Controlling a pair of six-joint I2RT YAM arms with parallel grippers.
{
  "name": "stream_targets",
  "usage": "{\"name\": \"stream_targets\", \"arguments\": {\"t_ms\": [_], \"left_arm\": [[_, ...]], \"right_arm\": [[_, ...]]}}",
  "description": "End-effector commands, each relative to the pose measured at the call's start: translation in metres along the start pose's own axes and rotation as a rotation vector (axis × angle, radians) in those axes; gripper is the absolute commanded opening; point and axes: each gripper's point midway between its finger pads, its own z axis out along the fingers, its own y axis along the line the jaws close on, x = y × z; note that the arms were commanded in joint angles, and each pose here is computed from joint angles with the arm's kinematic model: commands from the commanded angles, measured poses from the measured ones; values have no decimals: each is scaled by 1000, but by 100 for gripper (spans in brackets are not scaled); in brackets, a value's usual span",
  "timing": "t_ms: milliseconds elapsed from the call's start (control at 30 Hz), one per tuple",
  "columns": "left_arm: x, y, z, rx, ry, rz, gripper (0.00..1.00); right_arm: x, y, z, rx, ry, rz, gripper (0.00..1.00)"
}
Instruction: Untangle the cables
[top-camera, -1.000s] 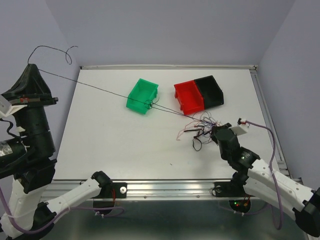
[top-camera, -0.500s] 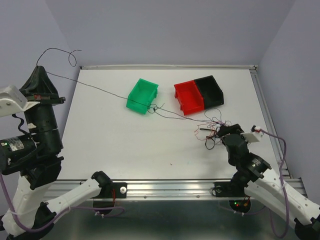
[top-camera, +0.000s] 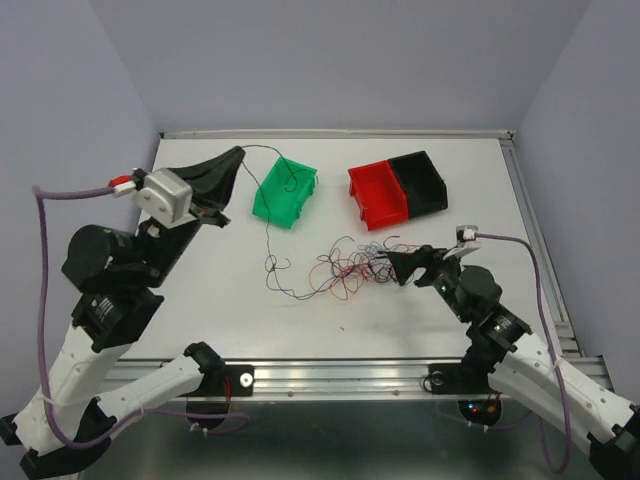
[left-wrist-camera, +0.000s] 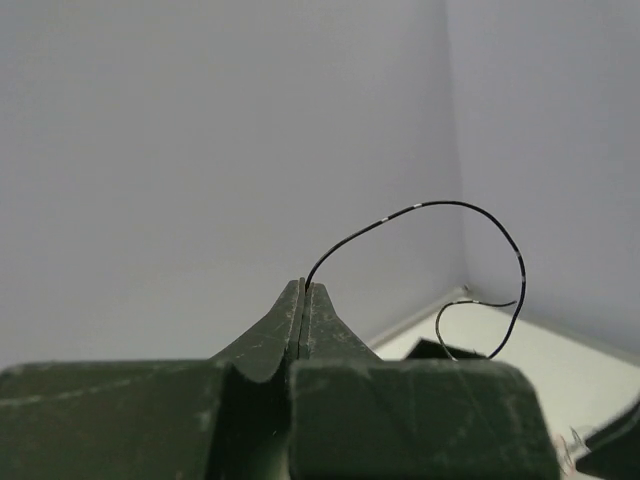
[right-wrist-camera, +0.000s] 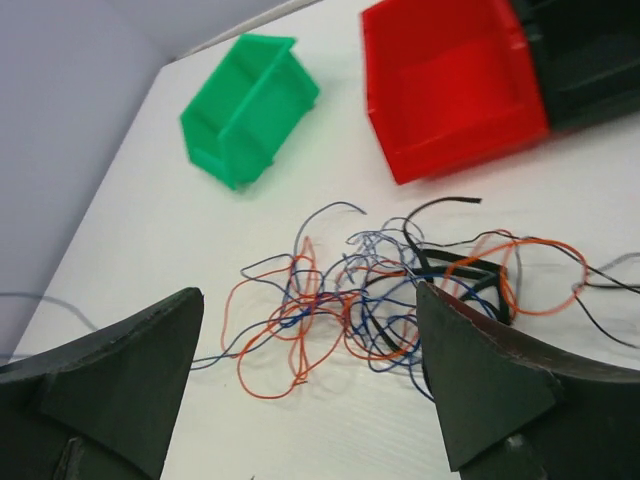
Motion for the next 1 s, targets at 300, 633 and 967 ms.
{"name": "stream_targets", "arguments": {"t_ms": [300, 633, 967], "left_arm": [[-5, -55, 3, 293, -15, -98, 0], [-22, -40, 2, 225, -45, -100, 0], [-35, -14, 1, 92, -61, -108, 0]], "right_arm": [[33, 128, 26, -650, 177, -226, 92], [62, 153, 37, -732, 208, -282, 91], [97, 205, 19, -880, 233, -353, 88]]}}
